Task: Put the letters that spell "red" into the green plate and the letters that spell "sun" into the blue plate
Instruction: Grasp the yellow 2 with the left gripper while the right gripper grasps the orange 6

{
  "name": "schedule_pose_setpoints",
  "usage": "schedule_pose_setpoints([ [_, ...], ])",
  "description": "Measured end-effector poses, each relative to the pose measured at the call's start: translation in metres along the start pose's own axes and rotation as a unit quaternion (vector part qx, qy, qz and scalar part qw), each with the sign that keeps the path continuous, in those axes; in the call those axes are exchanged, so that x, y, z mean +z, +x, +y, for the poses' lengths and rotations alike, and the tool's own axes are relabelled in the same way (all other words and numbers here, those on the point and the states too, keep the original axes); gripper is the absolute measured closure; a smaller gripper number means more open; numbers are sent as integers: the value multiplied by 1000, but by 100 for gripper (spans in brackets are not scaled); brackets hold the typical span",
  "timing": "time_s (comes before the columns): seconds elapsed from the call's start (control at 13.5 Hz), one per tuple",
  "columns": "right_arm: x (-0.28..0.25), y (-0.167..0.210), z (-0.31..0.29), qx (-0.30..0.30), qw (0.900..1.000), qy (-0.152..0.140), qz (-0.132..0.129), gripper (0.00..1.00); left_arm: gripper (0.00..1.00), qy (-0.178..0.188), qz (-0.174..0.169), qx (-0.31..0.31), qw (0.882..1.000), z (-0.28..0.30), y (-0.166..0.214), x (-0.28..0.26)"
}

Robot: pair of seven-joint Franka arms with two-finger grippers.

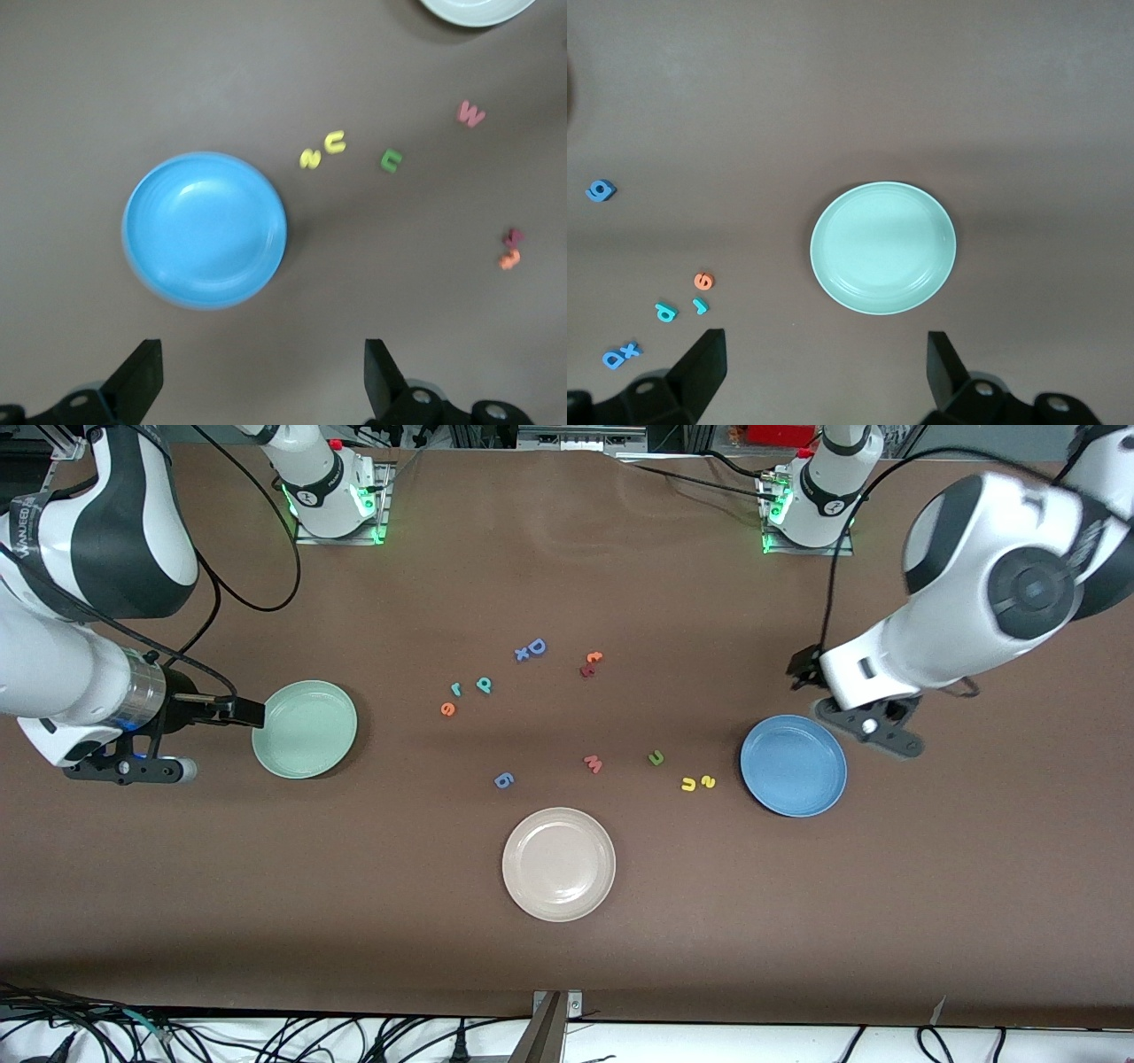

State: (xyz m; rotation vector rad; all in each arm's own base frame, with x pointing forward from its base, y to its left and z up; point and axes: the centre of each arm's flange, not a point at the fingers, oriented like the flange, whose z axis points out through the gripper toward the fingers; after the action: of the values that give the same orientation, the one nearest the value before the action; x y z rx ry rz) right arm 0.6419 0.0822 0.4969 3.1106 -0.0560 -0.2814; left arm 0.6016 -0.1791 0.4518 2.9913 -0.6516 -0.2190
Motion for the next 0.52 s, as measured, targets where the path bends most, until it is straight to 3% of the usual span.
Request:
schedule_pose_setpoints([
  [0.52,3,-5,-23,24,1000,-3,-5,0,0,-19,30,28,999,29,66,165],
])
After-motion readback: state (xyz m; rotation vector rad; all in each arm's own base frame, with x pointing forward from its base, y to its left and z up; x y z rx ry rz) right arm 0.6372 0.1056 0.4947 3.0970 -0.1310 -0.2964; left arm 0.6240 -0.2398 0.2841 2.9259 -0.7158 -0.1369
